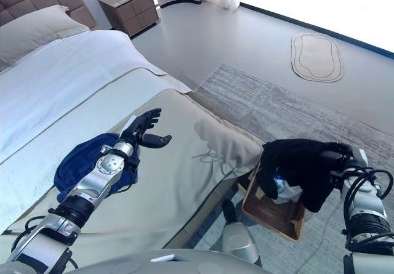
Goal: Pick up the clothes from the bed and place them into the basket
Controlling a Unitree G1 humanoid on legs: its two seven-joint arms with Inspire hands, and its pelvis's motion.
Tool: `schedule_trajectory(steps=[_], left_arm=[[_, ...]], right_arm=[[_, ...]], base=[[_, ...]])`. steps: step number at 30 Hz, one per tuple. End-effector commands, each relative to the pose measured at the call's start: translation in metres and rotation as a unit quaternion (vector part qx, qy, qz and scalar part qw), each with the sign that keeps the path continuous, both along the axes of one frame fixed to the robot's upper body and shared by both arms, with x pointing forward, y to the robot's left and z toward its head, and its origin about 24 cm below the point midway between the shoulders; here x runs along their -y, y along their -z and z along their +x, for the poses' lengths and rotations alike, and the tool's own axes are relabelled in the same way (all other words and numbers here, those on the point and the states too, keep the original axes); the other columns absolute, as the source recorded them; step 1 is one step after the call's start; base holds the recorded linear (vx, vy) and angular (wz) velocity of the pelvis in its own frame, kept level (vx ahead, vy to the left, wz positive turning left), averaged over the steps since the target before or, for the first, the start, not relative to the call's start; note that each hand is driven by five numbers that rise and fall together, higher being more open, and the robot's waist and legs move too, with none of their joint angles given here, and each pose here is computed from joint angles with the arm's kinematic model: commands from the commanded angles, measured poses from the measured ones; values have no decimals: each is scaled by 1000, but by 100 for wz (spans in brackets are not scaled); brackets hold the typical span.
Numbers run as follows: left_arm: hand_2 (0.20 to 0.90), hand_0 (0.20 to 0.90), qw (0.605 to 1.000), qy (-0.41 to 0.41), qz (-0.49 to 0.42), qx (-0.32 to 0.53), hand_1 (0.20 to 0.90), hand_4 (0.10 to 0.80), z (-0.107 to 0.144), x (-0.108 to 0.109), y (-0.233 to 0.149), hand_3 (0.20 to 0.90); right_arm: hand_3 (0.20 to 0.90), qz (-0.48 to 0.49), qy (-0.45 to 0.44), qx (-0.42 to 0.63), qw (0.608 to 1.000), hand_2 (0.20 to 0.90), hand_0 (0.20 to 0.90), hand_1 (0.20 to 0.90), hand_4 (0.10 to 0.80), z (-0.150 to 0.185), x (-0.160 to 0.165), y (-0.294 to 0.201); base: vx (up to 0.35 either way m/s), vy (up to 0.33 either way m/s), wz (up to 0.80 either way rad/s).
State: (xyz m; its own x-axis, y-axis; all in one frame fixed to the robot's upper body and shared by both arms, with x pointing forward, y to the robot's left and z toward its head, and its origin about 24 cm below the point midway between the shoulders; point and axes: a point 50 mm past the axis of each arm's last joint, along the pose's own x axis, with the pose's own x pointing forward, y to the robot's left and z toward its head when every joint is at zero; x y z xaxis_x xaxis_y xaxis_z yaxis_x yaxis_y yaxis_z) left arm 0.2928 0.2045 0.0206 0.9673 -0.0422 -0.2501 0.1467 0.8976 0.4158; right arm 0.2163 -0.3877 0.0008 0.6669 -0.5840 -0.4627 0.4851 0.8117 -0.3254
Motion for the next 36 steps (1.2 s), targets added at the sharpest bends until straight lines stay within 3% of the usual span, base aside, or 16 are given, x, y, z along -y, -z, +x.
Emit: schedule_trajectory(steps=[1, 5, 6, 7, 22, 36], left_arm=[[900, 900, 996, 27, 14, 82, 900, 800, 12, 10, -32, 900], [900, 900, 996, 34, 14, 80, 900, 800, 10, 11, -31, 900], [900, 900, 996, 34, 13, 81, 900, 800, 10, 11, -32, 900], [900, 900, 996, 34, 13, 81, 900, 800, 10, 11, -32, 900], [900, 900, 996, 44, 15, 80, 900, 800, 7, 12, -32, 900], [900, 900, 997, 25, 14, 76, 900, 800, 1, 10, -23, 900]], right_arm=[[200, -67, 10, 97, 993, 300, 300, 300, 100, 21, 18, -45], [200, -66, 24, 64, 995, 300, 300, 300, 100, 13, 19, -30], [488, -68, 27, 56, 996, 547, 547, 547, 388, 11, 20, -28], [900, -72, 30, 34, 996, 900, 900, 900, 800, 6, 20, -21], [900, -48, 0, -24, 999, 900, 900, 900, 800, -1, 2, 11], [900, -85, -19, -25, 996, 900, 900, 900, 800, 12, -6, 4]], base=[[-11, 8, 3], [-1, 3, 2], [0, 0, 0], [0, 0, 0], [-8, -5, 5], [3, 3, 2]])
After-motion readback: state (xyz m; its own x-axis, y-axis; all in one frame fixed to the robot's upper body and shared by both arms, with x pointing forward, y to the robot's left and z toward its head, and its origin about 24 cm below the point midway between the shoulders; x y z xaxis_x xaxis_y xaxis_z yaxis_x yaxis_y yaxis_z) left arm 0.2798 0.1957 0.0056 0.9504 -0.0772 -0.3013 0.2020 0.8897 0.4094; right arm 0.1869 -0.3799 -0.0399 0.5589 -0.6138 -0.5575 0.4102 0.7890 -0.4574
